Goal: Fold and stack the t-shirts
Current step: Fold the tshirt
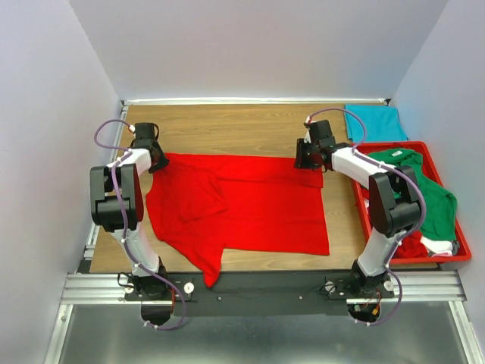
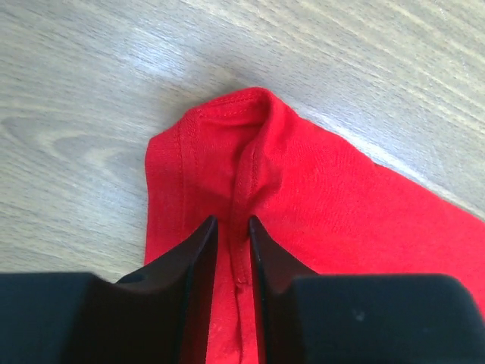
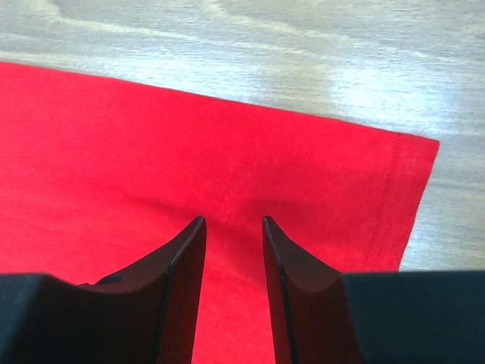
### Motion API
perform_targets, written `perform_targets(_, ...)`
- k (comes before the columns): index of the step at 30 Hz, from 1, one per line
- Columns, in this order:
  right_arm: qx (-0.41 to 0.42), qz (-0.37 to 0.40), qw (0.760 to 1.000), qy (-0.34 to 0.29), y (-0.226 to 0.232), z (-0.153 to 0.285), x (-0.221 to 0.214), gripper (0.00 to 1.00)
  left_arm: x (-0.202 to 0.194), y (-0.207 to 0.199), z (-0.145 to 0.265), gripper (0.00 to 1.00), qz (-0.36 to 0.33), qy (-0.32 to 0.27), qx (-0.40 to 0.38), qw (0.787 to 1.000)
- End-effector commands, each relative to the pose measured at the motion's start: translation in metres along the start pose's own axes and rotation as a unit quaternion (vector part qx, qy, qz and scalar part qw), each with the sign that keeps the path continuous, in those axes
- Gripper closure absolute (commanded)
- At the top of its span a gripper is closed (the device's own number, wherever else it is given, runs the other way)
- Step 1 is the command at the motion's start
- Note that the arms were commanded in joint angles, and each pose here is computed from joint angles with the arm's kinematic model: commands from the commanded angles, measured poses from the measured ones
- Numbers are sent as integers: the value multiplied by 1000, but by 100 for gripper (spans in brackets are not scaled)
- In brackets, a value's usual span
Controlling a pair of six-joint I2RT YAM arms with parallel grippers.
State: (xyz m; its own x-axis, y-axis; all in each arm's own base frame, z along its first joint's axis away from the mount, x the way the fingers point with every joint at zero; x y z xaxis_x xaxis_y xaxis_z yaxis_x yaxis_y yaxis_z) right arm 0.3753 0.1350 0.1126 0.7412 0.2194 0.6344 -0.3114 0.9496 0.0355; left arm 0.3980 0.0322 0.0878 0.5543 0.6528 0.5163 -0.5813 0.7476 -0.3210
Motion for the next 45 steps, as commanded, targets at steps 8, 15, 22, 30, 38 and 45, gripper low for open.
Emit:
perform_targets(8, -5, -30, 999, 18, -8, -20, -17, 58, 12, 3, -2, 84, -10, -20, 22, 1000)
perform_targets(15, -13, -40, 999, 23, -13, -22, -21, 58, 4, 5, -10, 76, -9, -5, 22, 1000)
perform_targets(22, -31, -58, 997, 33, -26, -25, -29, 58, 9, 15, -15, 86, -19, -20, 67, 997)
perform_targets(30, -43, -97, 993, 43, -53, -31, -36, 58, 20, 21, -19, 89, -26, -36, 108, 993)
perform_targets(38, 1, -93, 996, 15, -51, -32, -9, 58, 27, 12, -8, 77, -20, -44, 82, 995)
perform_targets(45, 77, -97, 992, -33, -29, -6, 21, 57, 36, -8, 38, 53, 11, -91, 29, 995)
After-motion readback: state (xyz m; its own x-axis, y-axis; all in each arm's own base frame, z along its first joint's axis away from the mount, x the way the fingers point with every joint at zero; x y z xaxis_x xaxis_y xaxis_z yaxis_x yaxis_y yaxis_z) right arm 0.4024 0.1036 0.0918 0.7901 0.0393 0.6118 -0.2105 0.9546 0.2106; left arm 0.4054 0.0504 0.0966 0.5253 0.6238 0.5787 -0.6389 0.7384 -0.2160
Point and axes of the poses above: each gripper's point midway between its finger pads, its own z axis back along the fingers, its own y axis along the line the jaws close on, x = y × z, the point moved 7 cm from there along z, back along the fingers, and after that the axes turned 14 degrees about z, right-handed, at the moved point
